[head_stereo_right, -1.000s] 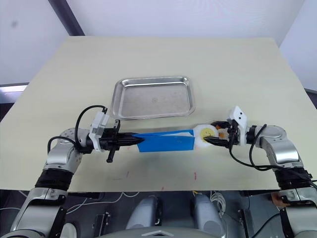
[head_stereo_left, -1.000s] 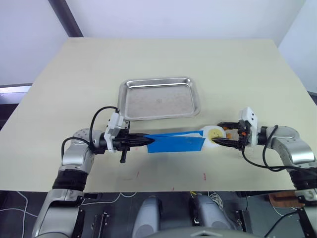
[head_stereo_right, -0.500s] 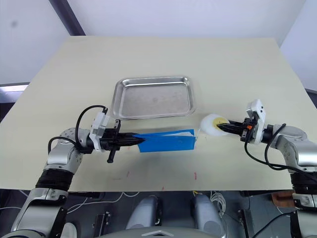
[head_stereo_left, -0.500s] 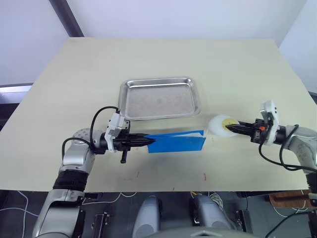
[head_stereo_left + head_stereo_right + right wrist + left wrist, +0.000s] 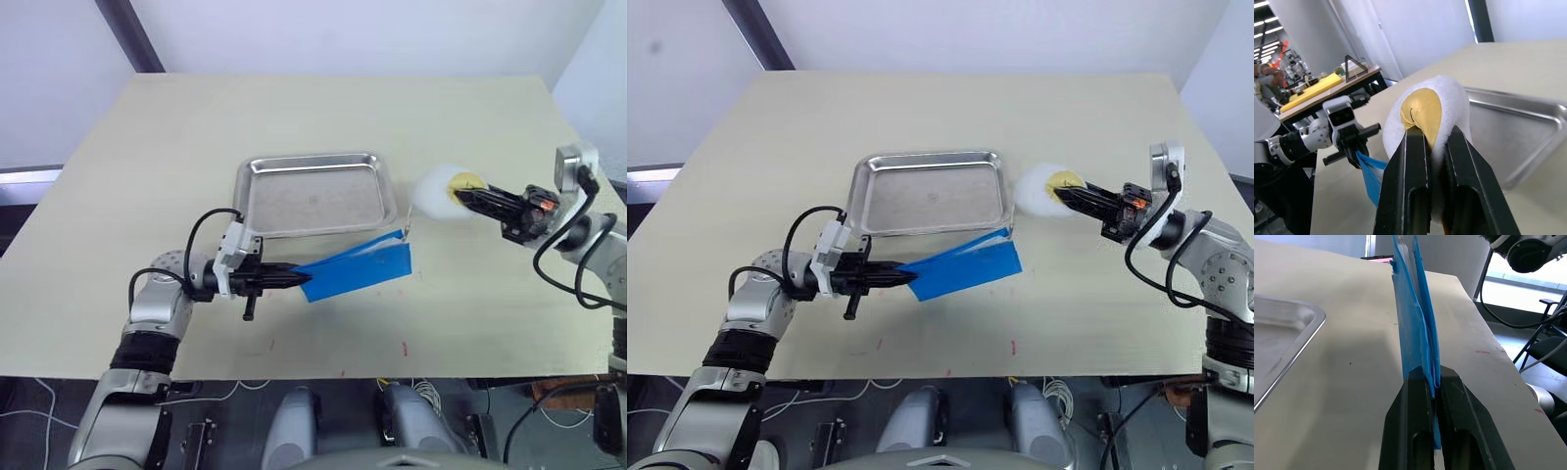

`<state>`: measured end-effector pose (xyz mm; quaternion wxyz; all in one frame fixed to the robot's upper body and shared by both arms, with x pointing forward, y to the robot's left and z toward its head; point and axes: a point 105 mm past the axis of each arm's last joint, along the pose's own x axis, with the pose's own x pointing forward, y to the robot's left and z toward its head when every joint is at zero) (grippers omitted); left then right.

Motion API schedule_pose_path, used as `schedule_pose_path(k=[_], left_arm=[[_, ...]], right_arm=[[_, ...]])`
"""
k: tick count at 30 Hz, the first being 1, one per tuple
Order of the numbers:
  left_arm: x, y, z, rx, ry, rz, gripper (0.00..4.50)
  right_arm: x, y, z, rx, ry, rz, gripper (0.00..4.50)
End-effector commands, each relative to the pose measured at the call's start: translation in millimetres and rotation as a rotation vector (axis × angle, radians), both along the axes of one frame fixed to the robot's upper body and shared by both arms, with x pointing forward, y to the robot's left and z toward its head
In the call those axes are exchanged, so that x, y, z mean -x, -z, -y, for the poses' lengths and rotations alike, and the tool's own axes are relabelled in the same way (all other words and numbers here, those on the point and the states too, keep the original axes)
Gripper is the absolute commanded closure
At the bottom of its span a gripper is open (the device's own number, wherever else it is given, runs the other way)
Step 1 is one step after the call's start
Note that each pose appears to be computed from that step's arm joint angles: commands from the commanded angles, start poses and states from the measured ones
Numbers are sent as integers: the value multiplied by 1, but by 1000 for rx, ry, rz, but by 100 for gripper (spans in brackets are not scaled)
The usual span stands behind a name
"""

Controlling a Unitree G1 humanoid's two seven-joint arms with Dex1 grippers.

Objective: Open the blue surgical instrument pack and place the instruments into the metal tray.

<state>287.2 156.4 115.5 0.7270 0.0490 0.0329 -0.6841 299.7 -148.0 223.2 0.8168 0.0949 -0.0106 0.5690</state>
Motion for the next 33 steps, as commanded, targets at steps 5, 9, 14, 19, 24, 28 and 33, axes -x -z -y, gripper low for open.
schedule_pose_path(k=[5,9,14,19,24,28,33], left_arm=[[-4,-4,3,-31,32,20,450],[-12,-13,8,-12,32,44,450],[-18,-22,12,22,20,66,450],[-19,-24,13,42,13,70,450],[-17,-22,16,46,20,66,450],[-17,-23,19,52,24,65,450],[-18,-25,19,59,20,68,450]], right_arm=[[8,-11,-37,125,-101,170,446],[2,3,-61,281,-151,265,446],[-1,18,-71,374,-198,325,446],[-4,18,-76,365,-198,349,446],[-2,19,-86,371,-218,373,446],[1,24,-104,365,-241,399,446],[4,27,-120,343,-260,420,446]])
